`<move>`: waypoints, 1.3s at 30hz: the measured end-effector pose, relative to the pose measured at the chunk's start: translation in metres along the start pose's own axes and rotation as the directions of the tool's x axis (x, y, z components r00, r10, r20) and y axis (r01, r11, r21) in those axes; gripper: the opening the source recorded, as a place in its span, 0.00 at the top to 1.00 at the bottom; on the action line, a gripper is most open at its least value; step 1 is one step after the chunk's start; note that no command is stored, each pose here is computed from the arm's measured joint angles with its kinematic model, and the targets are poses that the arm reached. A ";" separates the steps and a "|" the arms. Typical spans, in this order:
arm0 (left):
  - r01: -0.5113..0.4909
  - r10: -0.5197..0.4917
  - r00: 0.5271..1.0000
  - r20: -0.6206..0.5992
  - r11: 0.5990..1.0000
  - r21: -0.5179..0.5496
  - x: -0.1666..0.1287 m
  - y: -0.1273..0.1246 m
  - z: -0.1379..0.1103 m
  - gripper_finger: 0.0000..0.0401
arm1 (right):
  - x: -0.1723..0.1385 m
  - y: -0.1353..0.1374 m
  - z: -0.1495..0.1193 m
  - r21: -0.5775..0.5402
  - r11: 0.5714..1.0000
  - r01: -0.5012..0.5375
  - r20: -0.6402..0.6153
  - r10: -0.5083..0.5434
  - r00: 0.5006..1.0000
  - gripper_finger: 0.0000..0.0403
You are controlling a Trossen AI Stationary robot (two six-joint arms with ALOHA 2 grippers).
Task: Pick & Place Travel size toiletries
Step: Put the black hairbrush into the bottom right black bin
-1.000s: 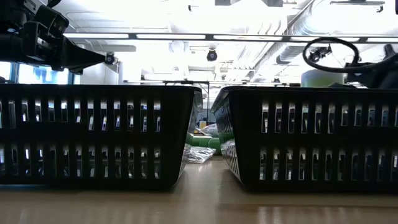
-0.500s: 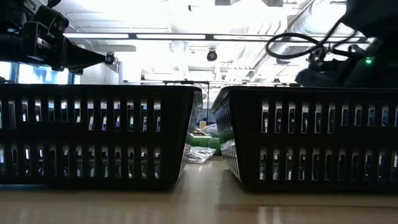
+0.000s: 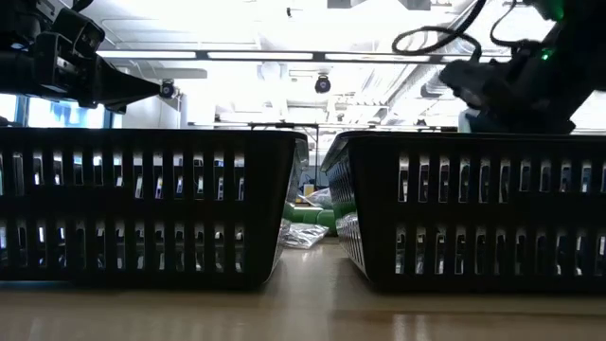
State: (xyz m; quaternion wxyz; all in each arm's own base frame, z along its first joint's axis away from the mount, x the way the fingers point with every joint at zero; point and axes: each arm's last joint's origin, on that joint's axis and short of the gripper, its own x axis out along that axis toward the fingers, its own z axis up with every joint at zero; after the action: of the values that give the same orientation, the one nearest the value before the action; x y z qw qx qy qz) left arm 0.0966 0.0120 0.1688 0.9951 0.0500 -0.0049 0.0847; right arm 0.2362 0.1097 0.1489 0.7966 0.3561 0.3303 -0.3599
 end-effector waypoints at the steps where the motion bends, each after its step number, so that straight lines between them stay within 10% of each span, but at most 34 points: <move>1: 0.000 0.000 1.000 0.000 1.000 0.000 0.000 0.000 0.000 1.00 | -0.003 -0.001 0.002 -0.005 1.000 -0.001 0.002 0.001 1.000 0.99; 15: 0.000 0.000 1.000 0.000 1.000 0.000 0.000 0.000 0.000 1.00 | -0.034 -0.027 0.028 -0.112 0.990 0.086 -0.253 -0.112 0.961 0.98; 22: 0.000 0.000 1.000 0.000 1.000 0.000 0.000 0.000 0.000 1.00 | -0.032 -0.036 0.031 -0.135 0.977 0.166 -0.325 -0.202 0.924 0.78; 29: 0.000 0.000 1.000 0.000 1.000 0.000 0.000 0.000 0.000 1.00 | -0.029 -0.029 0.033 -0.172 0.983 0.057 -0.375 -0.119 0.919 0.58; 39: 0.000 0.000 1.000 0.000 1.000 0.000 0.000 0.000 0.000 1.00 | 0.007 -0.056 0.027 -0.120 0.989 -0.082 -0.464 0.017 0.886 0.69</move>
State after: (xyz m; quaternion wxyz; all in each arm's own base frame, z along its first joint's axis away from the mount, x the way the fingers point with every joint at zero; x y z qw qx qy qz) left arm 0.0966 0.0120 0.1688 0.9951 0.0499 -0.0048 0.0847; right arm 0.2023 0.0583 0.1393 0.7266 0.3847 0.5245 -0.2211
